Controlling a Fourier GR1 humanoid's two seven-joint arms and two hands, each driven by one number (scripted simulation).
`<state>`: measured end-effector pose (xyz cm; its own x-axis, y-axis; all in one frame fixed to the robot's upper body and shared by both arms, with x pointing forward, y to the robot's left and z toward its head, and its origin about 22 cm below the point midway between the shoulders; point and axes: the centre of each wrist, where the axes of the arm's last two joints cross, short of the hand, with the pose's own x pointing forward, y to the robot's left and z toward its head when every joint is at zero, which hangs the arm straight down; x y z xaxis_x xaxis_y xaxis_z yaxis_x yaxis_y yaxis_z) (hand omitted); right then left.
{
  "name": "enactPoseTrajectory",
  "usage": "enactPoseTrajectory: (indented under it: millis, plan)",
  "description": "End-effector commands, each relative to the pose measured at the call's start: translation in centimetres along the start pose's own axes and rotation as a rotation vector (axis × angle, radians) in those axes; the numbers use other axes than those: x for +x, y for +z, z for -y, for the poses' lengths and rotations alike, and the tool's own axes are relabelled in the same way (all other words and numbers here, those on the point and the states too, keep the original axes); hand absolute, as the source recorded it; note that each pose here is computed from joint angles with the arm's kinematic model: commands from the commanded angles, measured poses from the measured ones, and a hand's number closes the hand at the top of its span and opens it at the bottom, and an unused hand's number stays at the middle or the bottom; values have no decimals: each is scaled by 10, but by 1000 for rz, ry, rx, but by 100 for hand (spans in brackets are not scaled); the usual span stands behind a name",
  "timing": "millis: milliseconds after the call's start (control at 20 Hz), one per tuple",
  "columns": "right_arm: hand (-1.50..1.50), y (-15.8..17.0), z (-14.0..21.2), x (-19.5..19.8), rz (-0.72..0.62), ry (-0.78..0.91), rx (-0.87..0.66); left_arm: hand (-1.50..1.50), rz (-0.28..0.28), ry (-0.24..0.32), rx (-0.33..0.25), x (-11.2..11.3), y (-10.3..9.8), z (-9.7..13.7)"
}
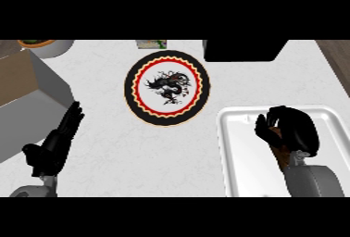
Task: Pick the sweet potato from the tray and place it in the plate
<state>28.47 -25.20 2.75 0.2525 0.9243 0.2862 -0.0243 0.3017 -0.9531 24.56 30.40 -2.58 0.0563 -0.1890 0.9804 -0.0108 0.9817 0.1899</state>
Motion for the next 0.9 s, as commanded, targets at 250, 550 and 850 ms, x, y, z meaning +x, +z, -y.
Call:
enactPoseTrajectory:
  millis: [250,550,850]
  plan:
    - [150,33,82,1,286,-90,-124,0,7,-3,13,-6,-10,5]
    - [150,41,113,23,340,-146,-320,0,5,-5,-17,1,-3,-7]
    - [150,25,123,70,408,-198,-301,0,-2,-10,-10,-1,-5,-1]
